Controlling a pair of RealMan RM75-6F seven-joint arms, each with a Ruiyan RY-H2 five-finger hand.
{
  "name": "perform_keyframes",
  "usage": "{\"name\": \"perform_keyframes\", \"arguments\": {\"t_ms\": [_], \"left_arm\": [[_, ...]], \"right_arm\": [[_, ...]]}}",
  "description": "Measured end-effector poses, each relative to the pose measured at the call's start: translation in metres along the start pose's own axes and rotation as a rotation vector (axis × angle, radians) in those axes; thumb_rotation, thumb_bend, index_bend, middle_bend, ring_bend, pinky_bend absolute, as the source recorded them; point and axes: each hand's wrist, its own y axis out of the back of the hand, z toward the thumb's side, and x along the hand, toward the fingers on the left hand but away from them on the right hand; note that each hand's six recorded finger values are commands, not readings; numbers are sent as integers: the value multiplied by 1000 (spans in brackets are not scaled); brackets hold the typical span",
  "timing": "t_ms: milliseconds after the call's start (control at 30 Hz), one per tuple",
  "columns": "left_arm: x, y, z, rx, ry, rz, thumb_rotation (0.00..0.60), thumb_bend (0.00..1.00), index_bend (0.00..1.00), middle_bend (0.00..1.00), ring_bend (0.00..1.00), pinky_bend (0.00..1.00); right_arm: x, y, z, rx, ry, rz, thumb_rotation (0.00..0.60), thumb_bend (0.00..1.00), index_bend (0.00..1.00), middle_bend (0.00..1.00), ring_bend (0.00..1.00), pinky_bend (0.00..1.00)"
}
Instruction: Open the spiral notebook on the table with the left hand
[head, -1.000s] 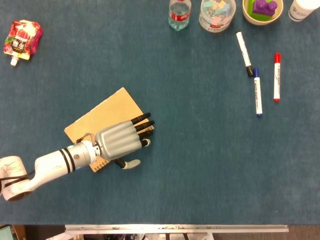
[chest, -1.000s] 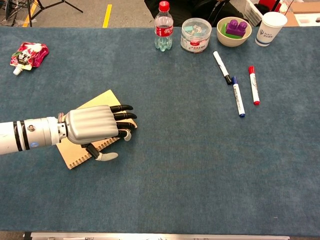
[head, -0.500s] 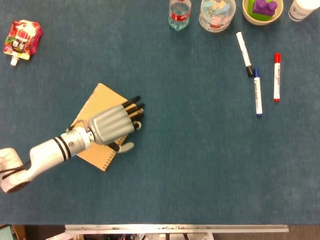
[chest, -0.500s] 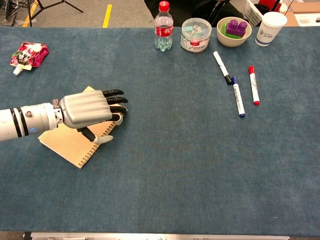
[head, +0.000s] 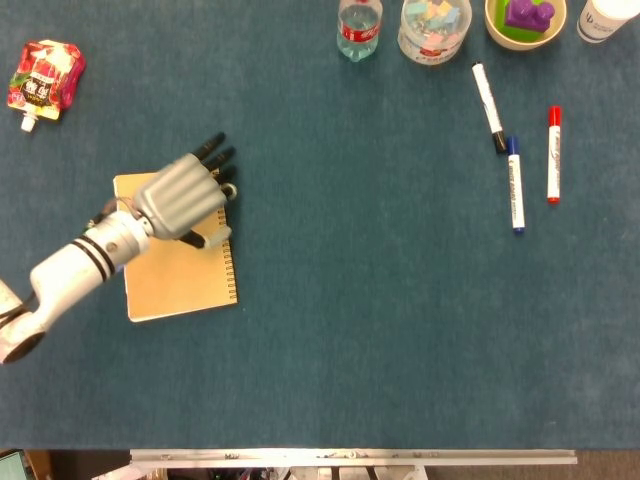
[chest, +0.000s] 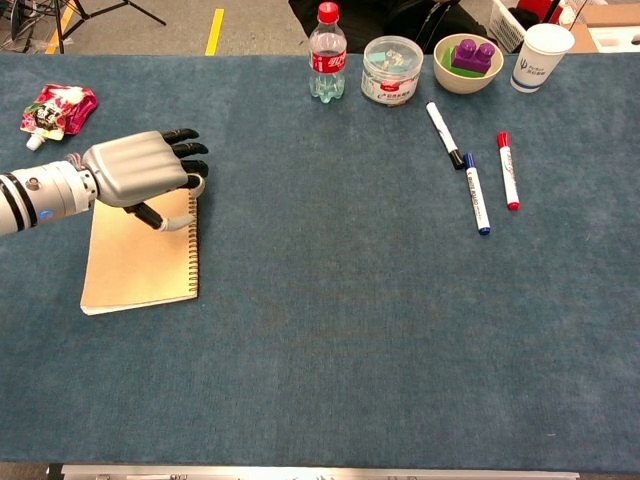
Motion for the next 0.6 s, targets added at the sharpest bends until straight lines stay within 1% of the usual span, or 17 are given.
{"name": "perform_keyframes", "arguments": {"t_ms": [33, 67, 100, 133, 200, 233, 267, 333, 400, 433, 500, 600], "left_arm": [[-2, 0, -4, -8, 13, -2, 41, 361, 328, 216, 69, 41], [-5, 0, -7, -23, 26, -2, 102, 360, 316, 210, 69, 41], [-7, 1, -9, -37, 35, 2, 211, 361, 299, 201, 69, 41], [-10, 2, -10, -54, 42, 7, 294, 361, 288, 196, 69, 41], [-18, 6, -14, -96, 57, 23, 535, 361, 255, 177, 69, 41], [-21, 7, -15, -117, 61, 29, 579, 361, 245, 170, 69, 41], [-26, 8, -17, -145, 65, 38, 600, 361, 232, 159, 69, 41], [-34, 10, -19, -189, 68, 54, 600, 361, 206, 145, 69, 41], [-44, 13, -20, -230, 63, 85, 600, 350, 188, 140, 68, 41], [-48, 15, -20, -240, 58, 101, 600, 336, 185, 139, 68, 41], [-57, 18, -19, -250, 42, 144, 600, 276, 186, 139, 64, 41], [-69, 16, -18, -246, 8, 186, 600, 232, 187, 138, 62, 41]], "right_arm": [[0, 0, 0, -1, 1, 0, 600, 393, 347, 293, 222, 306], [0, 0, 1, -2, 3, 0, 600, 393, 347, 293, 222, 306], [0, 0, 1, -3, 4, 1, 600, 393, 347, 293, 222, 305], [0, -1, 1, -4, 4, 2, 600, 393, 347, 293, 223, 306], [0, -1, 2, -6, 7, 4, 600, 393, 347, 293, 223, 306], [0, -2, 2, -7, 9, 5, 600, 393, 347, 293, 222, 306], [0, -2, 3, -7, 10, 6, 600, 393, 347, 293, 222, 306], [0, -3, 4, -8, 15, 8, 600, 393, 347, 293, 222, 306], [0, -3, 5, -9, 21, 10, 600, 392, 348, 293, 222, 306], [-1, -4, 6, -9, 24, 11, 600, 392, 347, 293, 222, 306], [-1, -4, 9, -10, 32, 12, 600, 393, 347, 293, 222, 306], [-1, -4, 13, -12, 42, 12, 600, 393, 347, 293, 222, 306]]}}
